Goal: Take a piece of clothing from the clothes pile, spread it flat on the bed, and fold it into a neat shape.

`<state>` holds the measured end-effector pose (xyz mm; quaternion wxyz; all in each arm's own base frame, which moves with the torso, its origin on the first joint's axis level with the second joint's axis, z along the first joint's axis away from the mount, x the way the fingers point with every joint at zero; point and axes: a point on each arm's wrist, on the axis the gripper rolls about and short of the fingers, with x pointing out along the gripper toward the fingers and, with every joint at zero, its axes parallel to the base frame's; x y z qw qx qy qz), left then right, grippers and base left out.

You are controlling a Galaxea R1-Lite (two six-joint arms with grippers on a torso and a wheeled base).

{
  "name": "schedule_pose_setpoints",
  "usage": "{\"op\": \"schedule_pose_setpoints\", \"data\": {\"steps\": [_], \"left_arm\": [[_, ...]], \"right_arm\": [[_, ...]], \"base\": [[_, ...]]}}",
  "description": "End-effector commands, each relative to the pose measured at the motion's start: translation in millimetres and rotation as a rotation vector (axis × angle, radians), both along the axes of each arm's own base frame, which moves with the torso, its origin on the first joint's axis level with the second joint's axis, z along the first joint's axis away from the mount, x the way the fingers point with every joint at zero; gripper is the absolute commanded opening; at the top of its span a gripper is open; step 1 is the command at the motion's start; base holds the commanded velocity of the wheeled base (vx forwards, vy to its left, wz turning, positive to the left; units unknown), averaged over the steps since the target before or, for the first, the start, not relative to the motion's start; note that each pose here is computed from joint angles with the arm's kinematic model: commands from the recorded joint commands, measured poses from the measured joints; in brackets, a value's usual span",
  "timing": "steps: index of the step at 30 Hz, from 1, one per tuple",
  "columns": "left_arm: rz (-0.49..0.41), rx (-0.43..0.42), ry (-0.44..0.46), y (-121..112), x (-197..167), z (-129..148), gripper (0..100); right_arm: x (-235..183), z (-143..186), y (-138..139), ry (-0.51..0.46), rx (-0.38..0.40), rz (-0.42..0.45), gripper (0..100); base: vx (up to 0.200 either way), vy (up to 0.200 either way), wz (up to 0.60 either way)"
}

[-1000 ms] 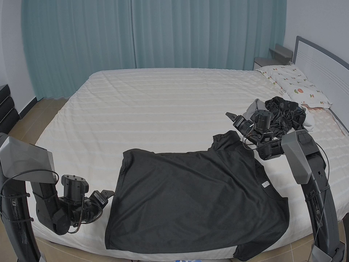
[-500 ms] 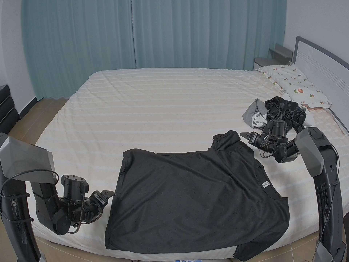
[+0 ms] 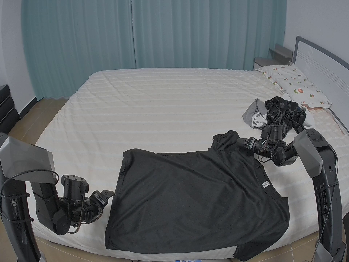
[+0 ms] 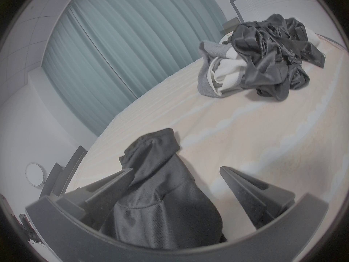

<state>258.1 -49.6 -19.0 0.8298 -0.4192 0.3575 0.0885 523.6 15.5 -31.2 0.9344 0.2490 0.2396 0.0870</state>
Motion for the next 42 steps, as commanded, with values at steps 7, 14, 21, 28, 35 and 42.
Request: {"op": "schedule_pose_setpoints", "data": {"steps": [7,14,21,28,35,42], "left_arm": [[0.001,0.002,-0.003,-0.1,0.6,0.1,100],[-0.001,-0.006,-0.096,-1.9,12.6,17.3,100],[-0.032,0.040,-0.232,-3.6,35.1,40.3,100],[-0.056,0.109,-0.309,-9.9,99.0,41.5,100],[-0.058,0.119,-0.306,-17.8,157.7,28.9,100],[-0.079,0.143,-0.284,-24.7,187.7,9.6,100]], "right_arm": [[-0.5,-3.6,-4.8,0.002,0.003,-0.020,0],[-5.7,27.2,-17.3,-0.020,0.068,-0.094,0],[-19.1,20.7,-30.3,-0.014,0.062,-0.118,100],[-26.8,11.7,-25.4,-0.019,0.064,-0.113,100],[-40.0,5.5,-22.1,0.034,0.059,-0.109,100],[-46.1,3.2,-20.5,0.035,0.057,-0.106,100]], "base": [[0.000,0.000,0.00],[0.000,0.000,0.00],[0.000,0.000,0.00],[0.000,0.000,0.00],[0.000,0.000,0.00],[0.000,0.000,0.00]]}}
